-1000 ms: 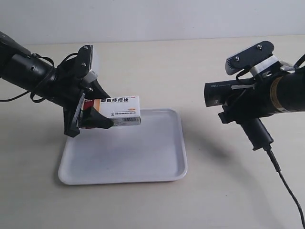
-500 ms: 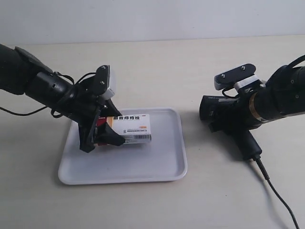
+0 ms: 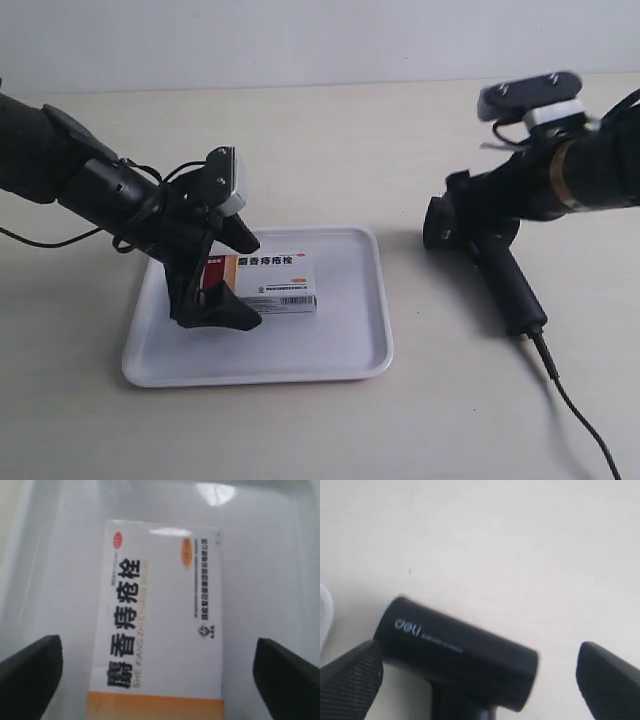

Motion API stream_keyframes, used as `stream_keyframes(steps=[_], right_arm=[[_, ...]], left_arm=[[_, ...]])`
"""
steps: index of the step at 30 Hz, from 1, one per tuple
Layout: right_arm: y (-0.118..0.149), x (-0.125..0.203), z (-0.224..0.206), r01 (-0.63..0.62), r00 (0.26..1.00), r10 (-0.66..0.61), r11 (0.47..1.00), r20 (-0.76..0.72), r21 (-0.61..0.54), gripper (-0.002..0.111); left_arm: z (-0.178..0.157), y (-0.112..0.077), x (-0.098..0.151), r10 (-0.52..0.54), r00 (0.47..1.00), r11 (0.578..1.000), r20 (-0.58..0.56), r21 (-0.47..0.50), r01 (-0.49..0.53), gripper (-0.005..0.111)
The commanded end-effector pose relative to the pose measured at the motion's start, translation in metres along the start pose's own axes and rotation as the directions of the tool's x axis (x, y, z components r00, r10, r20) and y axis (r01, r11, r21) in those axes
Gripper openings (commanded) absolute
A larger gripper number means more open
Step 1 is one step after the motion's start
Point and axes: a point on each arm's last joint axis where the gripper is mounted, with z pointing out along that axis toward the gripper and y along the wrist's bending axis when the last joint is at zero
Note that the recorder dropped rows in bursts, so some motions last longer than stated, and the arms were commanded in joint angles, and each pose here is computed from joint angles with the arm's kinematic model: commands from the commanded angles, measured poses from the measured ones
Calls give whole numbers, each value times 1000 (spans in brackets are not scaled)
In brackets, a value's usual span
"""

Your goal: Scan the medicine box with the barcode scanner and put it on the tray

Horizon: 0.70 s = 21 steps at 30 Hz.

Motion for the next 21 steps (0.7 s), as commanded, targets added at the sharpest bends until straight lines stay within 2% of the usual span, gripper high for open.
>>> stream_keyframes(steps=[1, 6, 9, 10, 12, 14, 15, 16, 17, 21], right_arm=[[-12, -22, -57, -98, 982, 86, 993, 165, 69, 101], [-15, -26, -127, -128, 935, 119, 992, 336, 6, 95], [-19, -14, -160, -156, 901, 150, 988, 408, -18, 77], [-20, -7, -169, -168, 888, 165, 985, 429, -31, 67], [-21, 4, -182, -170, 863, 176, 984, 474, -56, 46], [-21, 20, -192, -159, 840, 179, 984, 513, -84, 23], [-22, 27, -197, -154, 827, 181, 983, 533, -95, 15], [-21, 35, -200, -149, 816, 184, 983, 548, -108, 6], [-22, 44, -201, -147, 808, 187, 982, 558, -116, 0], [-23, 73, -202, -127, 794, 170, 985, 583, -115, 0]], left_arm=[[-27, 1, -24, -65, 997, 996, 32, -58, 66, 105], [-69, -9, -53, -24, 998, 989, 65, -142, 33, 105], [-95, -21, -72, -3, 993, 985, 114, -169, 22, 98], [-105, -26, -78, 11, 991, 985, 131, -175, 13, 91], [-122, -36, -89, 16, 986, 980, 166, -197, 17, 69], [-141, -47, -100, -3, 978, 973, 207, -227, 51, 40], [-149, -51, -103, -3, 975, 969, 222, -240, 57, 30], [-156, -57, -107, -12, 970, 965, 241, -250, 74, 12], [-162, -63, -109, -8, 966, 962, 257, -261, 77, 1], [-177, -94, -107, -21, 944, 953, 328, -280, 118, 3]])
